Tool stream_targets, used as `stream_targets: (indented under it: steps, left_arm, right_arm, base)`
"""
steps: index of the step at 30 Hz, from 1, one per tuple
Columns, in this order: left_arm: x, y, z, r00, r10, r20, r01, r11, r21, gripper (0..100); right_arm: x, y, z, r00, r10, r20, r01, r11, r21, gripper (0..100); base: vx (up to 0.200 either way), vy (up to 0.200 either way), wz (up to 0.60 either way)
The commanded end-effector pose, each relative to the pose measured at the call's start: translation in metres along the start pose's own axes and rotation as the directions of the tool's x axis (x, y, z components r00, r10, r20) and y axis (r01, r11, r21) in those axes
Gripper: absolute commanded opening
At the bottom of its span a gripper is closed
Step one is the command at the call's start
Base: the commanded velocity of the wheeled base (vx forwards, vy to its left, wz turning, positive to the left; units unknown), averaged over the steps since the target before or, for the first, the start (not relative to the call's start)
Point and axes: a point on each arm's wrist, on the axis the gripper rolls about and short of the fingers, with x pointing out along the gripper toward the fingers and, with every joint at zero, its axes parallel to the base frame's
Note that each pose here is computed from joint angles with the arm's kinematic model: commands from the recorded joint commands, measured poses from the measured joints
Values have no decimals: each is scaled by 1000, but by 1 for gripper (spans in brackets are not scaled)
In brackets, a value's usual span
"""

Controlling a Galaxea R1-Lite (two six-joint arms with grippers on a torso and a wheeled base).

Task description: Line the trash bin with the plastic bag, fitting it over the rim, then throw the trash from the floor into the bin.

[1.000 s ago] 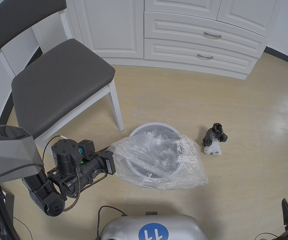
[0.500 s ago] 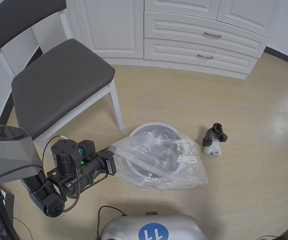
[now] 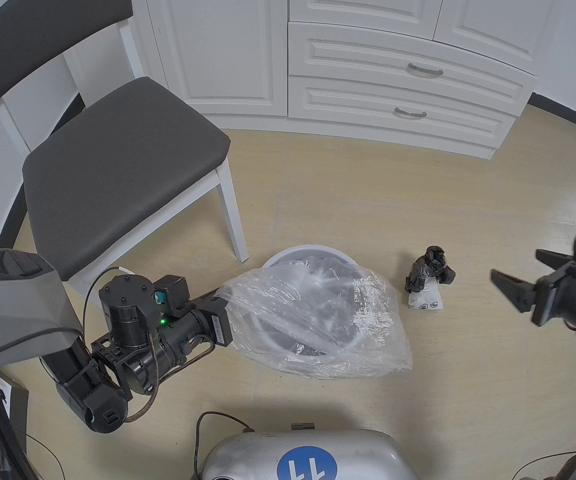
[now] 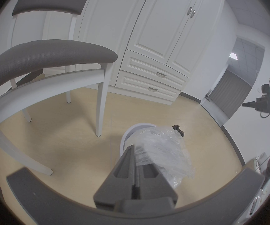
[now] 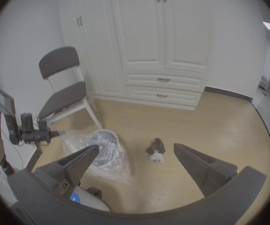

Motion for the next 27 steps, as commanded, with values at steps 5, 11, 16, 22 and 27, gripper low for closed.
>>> stream_targets:
  steps: [5,11,16,22,27]
  left_arm:
    - [-5,6,13,999,17,45,-16,1000,-8,0]
    - [-8,5,17,998,14,57,-14,1000,-7,0]
    - [-8,5,18,998,15,60,-15,1000,-7,0]
    - [-8,5,19,998,15,64,-14,1000,-7,0]
    - [-9,5,21,997,16,71,-16,1000,-8,0]
  right_arm:
    - [107,118,-74,936,176,-306,-271,913,-304,100]
    - [95,115,-89,921,178,-347,-326,838,-437,100]
    - [89,111,-95,913,170,-370,-348,799,-491,100]
    - [89,110,-106,899,154,-409,-363,784,-503,100]
    - [100,114,-113,896,123,-426,-352,783,-513,100]
  base:
    - [0,0,0]
    - [0,0,0]
    - [0,0,0]
    - [0,0,0]
    - [0,0,0]
